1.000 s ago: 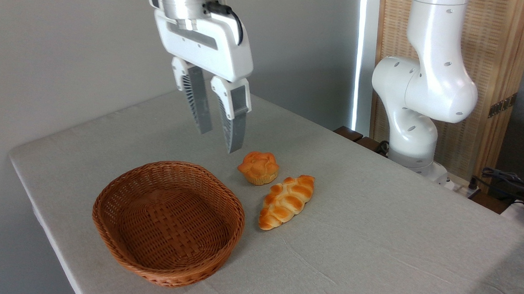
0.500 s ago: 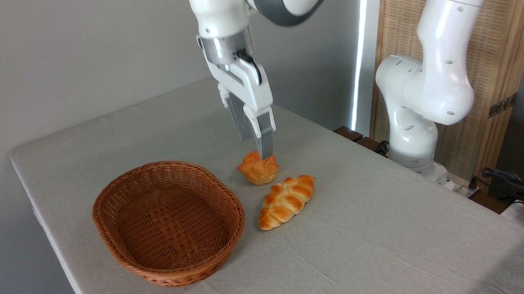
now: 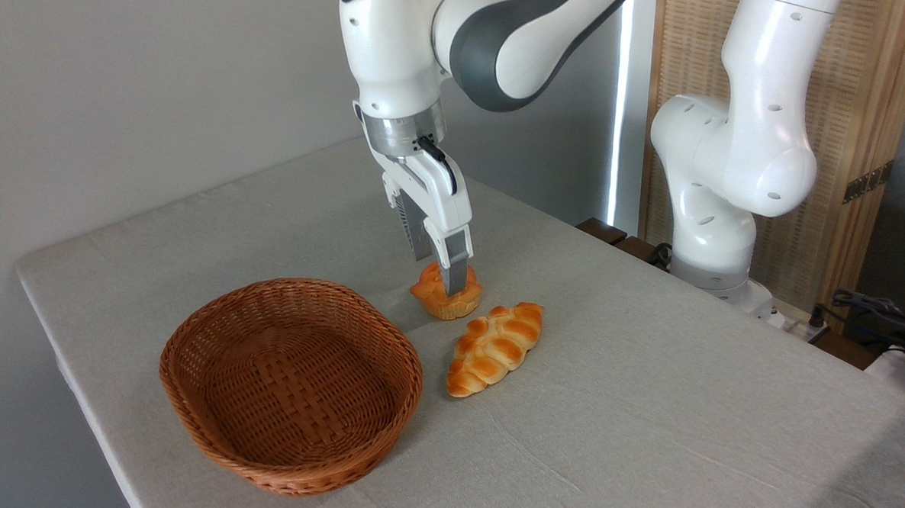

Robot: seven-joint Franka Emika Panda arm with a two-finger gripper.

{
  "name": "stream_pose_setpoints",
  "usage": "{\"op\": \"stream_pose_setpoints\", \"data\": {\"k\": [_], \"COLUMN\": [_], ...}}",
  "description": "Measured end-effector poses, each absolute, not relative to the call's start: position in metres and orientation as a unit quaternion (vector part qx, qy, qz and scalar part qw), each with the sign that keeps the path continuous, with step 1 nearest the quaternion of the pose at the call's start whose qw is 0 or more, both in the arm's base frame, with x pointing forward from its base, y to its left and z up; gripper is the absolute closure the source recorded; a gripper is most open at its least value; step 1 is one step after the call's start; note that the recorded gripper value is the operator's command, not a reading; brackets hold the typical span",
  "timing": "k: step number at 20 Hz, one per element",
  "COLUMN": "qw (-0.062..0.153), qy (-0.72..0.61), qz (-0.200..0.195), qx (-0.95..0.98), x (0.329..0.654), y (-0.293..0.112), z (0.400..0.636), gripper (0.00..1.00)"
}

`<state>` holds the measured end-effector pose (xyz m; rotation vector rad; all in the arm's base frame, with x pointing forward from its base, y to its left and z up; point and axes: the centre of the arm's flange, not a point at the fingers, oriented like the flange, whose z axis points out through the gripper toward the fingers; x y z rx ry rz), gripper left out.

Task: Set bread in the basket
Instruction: 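Close the gripper on the round bread roll, then lift the roll and carry it over the wicker basket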

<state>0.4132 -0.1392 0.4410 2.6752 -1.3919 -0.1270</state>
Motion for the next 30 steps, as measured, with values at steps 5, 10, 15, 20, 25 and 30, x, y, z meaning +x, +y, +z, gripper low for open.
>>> {"op": "stream_pose_setpoints", "data": {"k": [5,10,15,20,25,30], "qw": [0.061,0.054,0.054,0.055,0.055,0.055], "qy": [-0.465,-0.47,-0.478,-0.484,-0.494,-0.508], "qz": [-0.048,-0.036,-0.035,-0.035,-0.035,-0.03], "qx": [0.882,0.88,0.876,0.872,0.867,0.859], "x": [0.409,0.407,0.407,0.407,0.407,0.414], "y": [-0.144,-0.15,-0.151,-0.151,-0.151,-0.152], "z": [0.431,0.414,0.414,0.414,0.414,0.437], "gripper": [0.03,0.73,0.77,0.77,0.77,0.75]}}
